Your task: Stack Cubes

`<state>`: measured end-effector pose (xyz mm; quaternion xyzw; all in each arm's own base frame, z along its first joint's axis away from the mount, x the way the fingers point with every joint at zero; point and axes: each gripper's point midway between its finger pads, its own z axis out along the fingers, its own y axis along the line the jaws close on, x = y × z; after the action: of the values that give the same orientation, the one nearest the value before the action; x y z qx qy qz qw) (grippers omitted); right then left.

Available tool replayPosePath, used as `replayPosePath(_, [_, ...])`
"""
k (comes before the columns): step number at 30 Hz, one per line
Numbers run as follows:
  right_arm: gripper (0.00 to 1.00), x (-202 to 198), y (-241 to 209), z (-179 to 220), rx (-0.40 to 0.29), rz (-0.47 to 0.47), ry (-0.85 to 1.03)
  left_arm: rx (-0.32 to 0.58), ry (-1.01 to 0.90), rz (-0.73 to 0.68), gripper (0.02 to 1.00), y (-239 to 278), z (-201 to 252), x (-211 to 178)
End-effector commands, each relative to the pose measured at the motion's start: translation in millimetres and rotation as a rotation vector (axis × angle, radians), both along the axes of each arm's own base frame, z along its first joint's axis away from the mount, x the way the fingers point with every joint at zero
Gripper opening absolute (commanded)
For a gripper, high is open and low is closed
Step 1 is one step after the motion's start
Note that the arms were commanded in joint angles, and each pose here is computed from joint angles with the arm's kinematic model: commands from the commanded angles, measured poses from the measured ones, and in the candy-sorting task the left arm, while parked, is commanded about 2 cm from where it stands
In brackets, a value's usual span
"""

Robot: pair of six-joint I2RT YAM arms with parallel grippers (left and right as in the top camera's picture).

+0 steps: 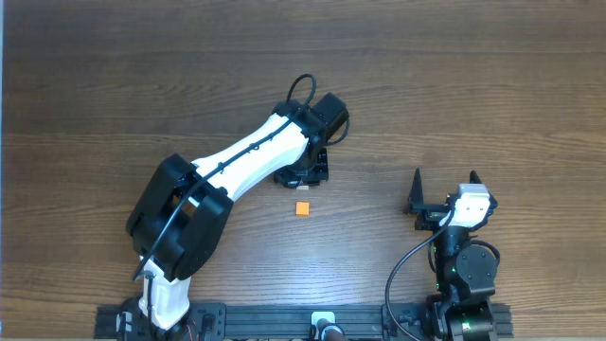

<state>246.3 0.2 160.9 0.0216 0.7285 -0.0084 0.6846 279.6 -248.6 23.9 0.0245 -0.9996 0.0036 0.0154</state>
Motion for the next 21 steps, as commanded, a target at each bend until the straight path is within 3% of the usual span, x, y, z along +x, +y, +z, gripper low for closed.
replayPosePath(1, [0.991, -0.3, -1.2, -0.9, 0.002, -0.005, -0.002, -0.001, 0.004, 0.015, 0.202, -1.6, -4.3, 4.0])
replayPosePath(21, [0.993, -0.3, -1.2, -0.9, 0.003, -0.005, -0.002, -0.003, 0.007, 0.015, 0.299, -2.1, -4.2, 3.7])
